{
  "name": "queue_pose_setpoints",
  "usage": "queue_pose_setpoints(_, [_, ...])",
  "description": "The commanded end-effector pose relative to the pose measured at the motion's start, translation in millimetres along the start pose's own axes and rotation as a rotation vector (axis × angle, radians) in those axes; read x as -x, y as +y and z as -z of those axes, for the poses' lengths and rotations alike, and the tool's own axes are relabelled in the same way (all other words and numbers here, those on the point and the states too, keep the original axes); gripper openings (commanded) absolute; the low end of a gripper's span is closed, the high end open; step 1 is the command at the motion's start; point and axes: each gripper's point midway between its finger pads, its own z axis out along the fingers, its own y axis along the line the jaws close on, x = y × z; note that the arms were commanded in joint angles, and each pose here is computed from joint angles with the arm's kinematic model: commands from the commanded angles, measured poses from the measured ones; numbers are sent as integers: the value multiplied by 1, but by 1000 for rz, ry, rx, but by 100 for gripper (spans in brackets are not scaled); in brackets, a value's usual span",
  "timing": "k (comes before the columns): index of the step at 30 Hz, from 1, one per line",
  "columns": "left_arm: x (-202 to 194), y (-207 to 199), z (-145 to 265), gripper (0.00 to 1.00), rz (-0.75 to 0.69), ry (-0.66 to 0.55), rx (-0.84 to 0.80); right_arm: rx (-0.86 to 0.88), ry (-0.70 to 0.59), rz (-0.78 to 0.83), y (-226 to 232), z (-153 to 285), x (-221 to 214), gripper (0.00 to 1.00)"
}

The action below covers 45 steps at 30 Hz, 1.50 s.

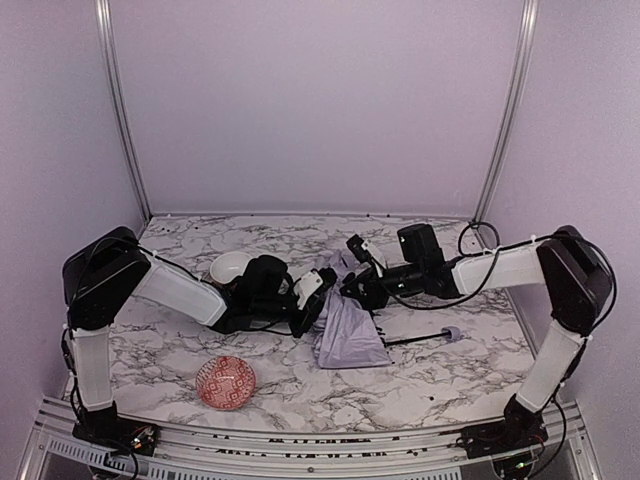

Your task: Put away the umbrella

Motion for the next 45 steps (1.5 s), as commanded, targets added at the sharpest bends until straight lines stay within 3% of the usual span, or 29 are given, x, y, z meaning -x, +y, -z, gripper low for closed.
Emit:
queue_pose_setpoints(1, [-19, -6, -8, 0, -9, 52, -57, 64, -47, -154, -27, -13, -7, 0])
queue_pose_setpoints(5, [-26, 2, -9, 2, 12, 66, -31, 96, -38, -261, -50, -24, -29, 0])
queue_pose_setpoints(6, [-26, 8, -8, 12, 23, 68, -6, 108, -13, -284, -51, -30, -40, 0])
queue_pose_setpoints(8, [-26, 23, -1, 45, 53, 70, 52, 147, 4, -310, -47, -33, -49, 0])
queue_pose_setpoints(10, [-19, 34, 12, 66, 72, 54, 89, 195, -31, -289, -35, -27, -43, 0])
queue_pose_setpoints(12, [-14, 40, 26, 77, 77, 43, 108, 212, -87, -236, -22, -12, -27, 0])
queue_pose_setpoints(15, [0, 43, 45, 86, 66, 24, 112, 177, -127, -150, -13, 6, 0, 0])
queue_pose_setpoints(22, [77, 17, 77, 84, 44, -88, 34, 119, -176, 40, 24, 29, 55, 0])
queue_pose_setpoints(26, [110, -15, 82, 85, -55, -126, 4, 138, -216, 101, 49, 38, 80, 0])
queue_pose_setpoints(30, [109, -21, 75, 88, -90, -109, 23, 161, -292, 161, 74, 58, 108, 0])
queue_pose_setpoints(35, [107, -5, 60, 83, -136, -80, 121, 260, -321, 217, 105, 73, 119, 0])
queue_pose_setpoints(42, [122, -25, 57, 63, -291, -117, 89, 365, -277, 223, 122, 75, 109, 0])
queue_pose_setpoints(45, [124, -35, 54, 44, -295, -134, 32, 397, -259, 221, 126, 74, 105, 0])
